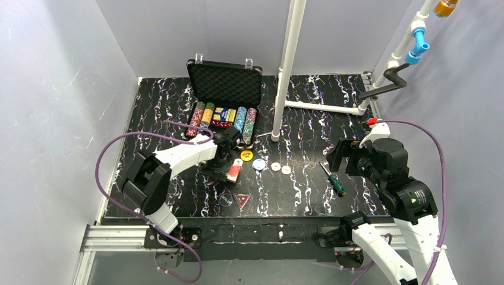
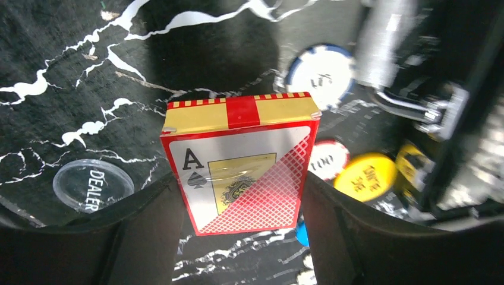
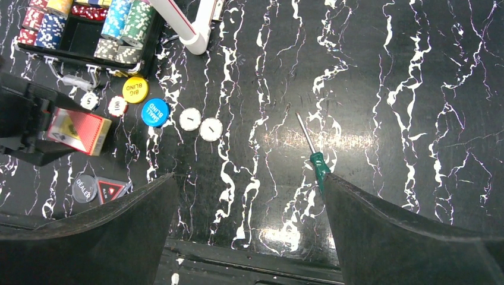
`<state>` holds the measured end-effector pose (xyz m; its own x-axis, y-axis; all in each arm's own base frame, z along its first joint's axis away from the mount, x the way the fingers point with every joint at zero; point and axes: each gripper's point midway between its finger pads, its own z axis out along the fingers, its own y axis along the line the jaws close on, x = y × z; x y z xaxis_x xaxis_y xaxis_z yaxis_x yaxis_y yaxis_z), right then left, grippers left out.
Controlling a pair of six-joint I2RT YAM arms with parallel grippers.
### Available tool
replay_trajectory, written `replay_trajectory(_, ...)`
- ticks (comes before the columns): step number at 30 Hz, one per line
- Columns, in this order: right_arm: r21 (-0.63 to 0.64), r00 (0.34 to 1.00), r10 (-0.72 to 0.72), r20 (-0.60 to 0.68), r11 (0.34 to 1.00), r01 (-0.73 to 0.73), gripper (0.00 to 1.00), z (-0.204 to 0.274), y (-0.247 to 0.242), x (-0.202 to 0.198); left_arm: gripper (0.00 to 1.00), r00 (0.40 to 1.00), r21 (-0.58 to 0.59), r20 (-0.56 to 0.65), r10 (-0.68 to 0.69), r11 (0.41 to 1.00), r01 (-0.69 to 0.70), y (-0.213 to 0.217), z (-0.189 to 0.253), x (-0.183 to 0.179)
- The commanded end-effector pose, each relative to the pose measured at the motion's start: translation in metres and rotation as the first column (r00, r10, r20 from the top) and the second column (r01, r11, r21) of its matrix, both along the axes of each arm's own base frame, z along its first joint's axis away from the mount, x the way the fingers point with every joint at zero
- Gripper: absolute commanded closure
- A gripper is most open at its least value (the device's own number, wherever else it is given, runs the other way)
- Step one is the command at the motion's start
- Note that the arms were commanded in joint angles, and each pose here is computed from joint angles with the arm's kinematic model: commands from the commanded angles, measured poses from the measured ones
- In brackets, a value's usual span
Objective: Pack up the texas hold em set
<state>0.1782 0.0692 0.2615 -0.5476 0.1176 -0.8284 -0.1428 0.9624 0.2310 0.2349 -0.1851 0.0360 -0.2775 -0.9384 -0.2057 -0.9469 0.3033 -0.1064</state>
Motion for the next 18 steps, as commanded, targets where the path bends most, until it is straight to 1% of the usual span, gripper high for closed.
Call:
replay_trajectory(1,-0.003,0.999,0.006,0.05,1.0,-0.006,0.0,0.014,-0.001,0.001,0.56,0.987,0.065,0.148,-0.066,0.996,0.057,0.02,0.067,0.015)
replay_trajectory(4,-0.005,0.999,0.002,0.05,1.0,-0.002,0.0,0.014,-0.002,0.002,0.57,0.965,0.069,0.244,-0.093,0.995,0.079,0.028,0.097,0.031)
replay_trajectory(5,-0.004,0.999,0.002,0.05,1.0,-0.002,0.0,0.014,-0.002,0.002,0.58,0.962,0.059,0.262,-0.081,0.996,0.067,0.034,0.104,0.039)
replay_trajectory(10,0.006,0.999,0.003,0.044,1.0,-0.003,0.0,0.013,0.0,0.002,0.61,0.953,0.001,0.301,-0.043,0.999,0.044,0.051,0.124,0.088)
replay_trajectory(12,0.006,0.999,-0.001,0.042,1.0,0.0,0.0,0.013,0.0,0.003,0.63,0.948,0.009,0.315,-0.051,0.999,0.051,0.053,0.13,0.11)
replay_trajectory(14,0.006,0.999,-0.003,0.038,1.0,0.003,0.0,0.012,0.0,0.004,0.64,0.95,0.017,0.307,-0.055,0.999,0.052,0.053,0.131,0.13)
replay_trajectory(18,0.002,0.999,-0.014,0.035,1.0,0.014,0.0,0.012,0.0,0.007,0.65,0.974,-0.017,0.222,-0.041,0.999,0.046,0.043,0.118,0.157)
